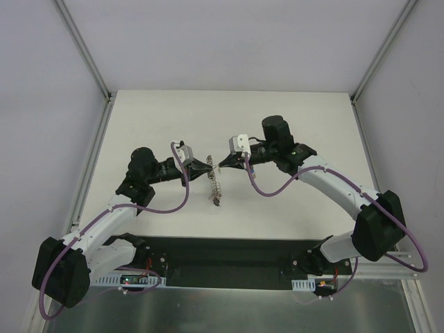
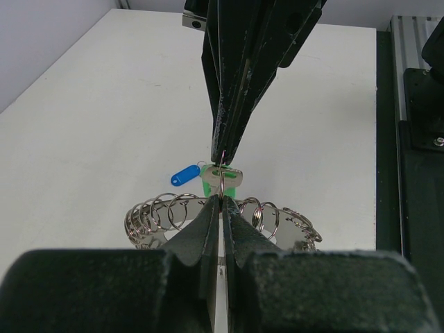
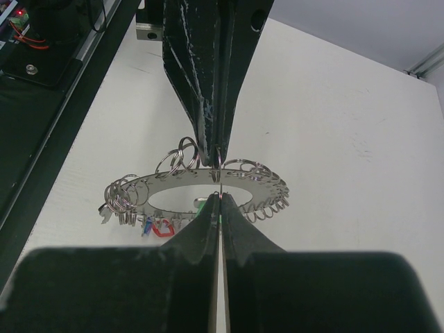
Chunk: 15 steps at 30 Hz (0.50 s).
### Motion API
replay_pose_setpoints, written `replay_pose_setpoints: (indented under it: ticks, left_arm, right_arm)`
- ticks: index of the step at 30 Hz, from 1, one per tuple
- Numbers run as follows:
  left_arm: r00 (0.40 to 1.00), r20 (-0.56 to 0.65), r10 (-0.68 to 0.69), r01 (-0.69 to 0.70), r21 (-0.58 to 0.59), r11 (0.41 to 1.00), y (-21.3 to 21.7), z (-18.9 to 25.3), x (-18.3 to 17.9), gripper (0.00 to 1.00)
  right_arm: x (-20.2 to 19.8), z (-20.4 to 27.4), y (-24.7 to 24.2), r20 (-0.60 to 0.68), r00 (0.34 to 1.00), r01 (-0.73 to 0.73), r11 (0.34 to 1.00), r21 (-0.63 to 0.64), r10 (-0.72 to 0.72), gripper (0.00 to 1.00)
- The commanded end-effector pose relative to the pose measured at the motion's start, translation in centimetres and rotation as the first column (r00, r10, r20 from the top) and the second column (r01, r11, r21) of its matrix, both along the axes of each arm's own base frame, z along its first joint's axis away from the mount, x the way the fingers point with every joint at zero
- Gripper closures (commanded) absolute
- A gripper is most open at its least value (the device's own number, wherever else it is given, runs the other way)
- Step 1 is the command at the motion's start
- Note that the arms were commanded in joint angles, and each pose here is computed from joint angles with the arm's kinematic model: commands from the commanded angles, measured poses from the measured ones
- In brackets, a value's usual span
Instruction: Put the keys on the keyring
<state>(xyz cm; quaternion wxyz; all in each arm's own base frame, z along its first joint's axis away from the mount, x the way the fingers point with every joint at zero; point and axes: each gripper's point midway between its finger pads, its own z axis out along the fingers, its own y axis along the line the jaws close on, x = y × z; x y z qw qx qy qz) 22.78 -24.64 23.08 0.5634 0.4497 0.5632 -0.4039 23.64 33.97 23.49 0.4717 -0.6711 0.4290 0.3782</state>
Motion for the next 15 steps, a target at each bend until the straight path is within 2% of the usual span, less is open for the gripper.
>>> replay_pose_setpoints:
  ticks: [1,15]
  left_arm:
    - [0.992,0.120,-0.025,0.030,-0.038,0.999,-0.40,3.13,-0.20,1.00]
    - [0.993,0.114,-0.038,0.042,-0.035,0.999,-0.60,2.95,-0.37,1.00]
  right_arm:
    - [-0.28,2.76,0.47,0.068,0.997,-0.047,0.997,0.057,0.043,0.99]
    - [-1.07,2.97,0.41,0.055,0.995,-0.081,0.995,0.060,0.078,0.99]
